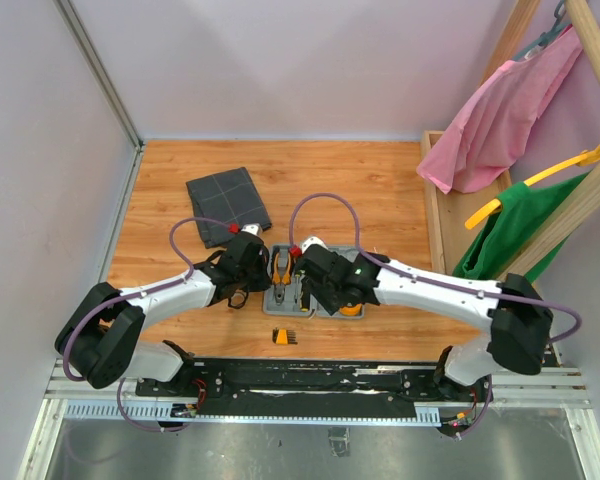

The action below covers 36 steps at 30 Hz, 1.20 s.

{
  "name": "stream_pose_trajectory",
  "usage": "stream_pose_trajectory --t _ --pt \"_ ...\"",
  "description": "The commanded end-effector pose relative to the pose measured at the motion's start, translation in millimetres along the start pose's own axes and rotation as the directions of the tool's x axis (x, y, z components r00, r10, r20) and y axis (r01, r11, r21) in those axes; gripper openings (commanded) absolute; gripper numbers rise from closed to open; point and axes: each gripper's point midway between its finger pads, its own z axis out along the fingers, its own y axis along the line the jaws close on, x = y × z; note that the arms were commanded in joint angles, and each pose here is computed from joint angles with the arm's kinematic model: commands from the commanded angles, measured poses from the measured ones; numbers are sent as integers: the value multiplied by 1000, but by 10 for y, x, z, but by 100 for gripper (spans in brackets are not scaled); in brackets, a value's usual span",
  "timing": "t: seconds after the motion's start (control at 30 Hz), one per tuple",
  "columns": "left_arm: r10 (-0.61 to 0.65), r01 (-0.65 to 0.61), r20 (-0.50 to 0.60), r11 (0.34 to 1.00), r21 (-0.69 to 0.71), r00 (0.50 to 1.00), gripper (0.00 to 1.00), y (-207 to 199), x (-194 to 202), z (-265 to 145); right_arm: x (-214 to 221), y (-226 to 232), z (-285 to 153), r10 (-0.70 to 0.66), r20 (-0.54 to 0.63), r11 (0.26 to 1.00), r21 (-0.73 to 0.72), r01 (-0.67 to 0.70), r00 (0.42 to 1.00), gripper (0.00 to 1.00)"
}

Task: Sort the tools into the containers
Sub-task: Adjust the engineering item in the storage box.

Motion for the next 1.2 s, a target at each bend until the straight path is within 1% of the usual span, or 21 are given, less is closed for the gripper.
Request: stream_pose_trajectory --t 0.0,0.13,0.23,0.37,0.57,0.7,0.97,1.17 --pt "13 -13 4 1000 1 1000 3 -7 -29 9 -87 -39 -168 46 68 997 -58 -42 997 54" --pt "14 -14 3 1000 1 1000 3 -5 -26 7 17 -119 -169 96 29 990 -105 -93 995 51" --pt "17 -17 3 1000 2 1000 3 -9 -29 8 135 -92 -130 104 -23 981 -163 -106 994 48" --pt "17 -17 4 1000 4 1000 3 -17 -38 5 278 -101 -50 105 -73 975 -188 -117 992 42" --pt "16 -16 -2 1000 6 1000 3 -25 -31 15 355 -32 62 103 -99 962 -242 -124 990 37" --pt "14 -14 0 1000 8 1000 3 -31 -39 12 398 -28 136 92 -121 964 -236 -119 988 37" --pt "20 -20 -1 1000 3 1000 3 -33 -53 12 460 -112 238 75 -151 979 -176 -102 986 35" --pt "18 -18 -3 1000 6 1000 2 -47 -58 24 523 -114 302 62 -180 982 -165 -92 982 33"
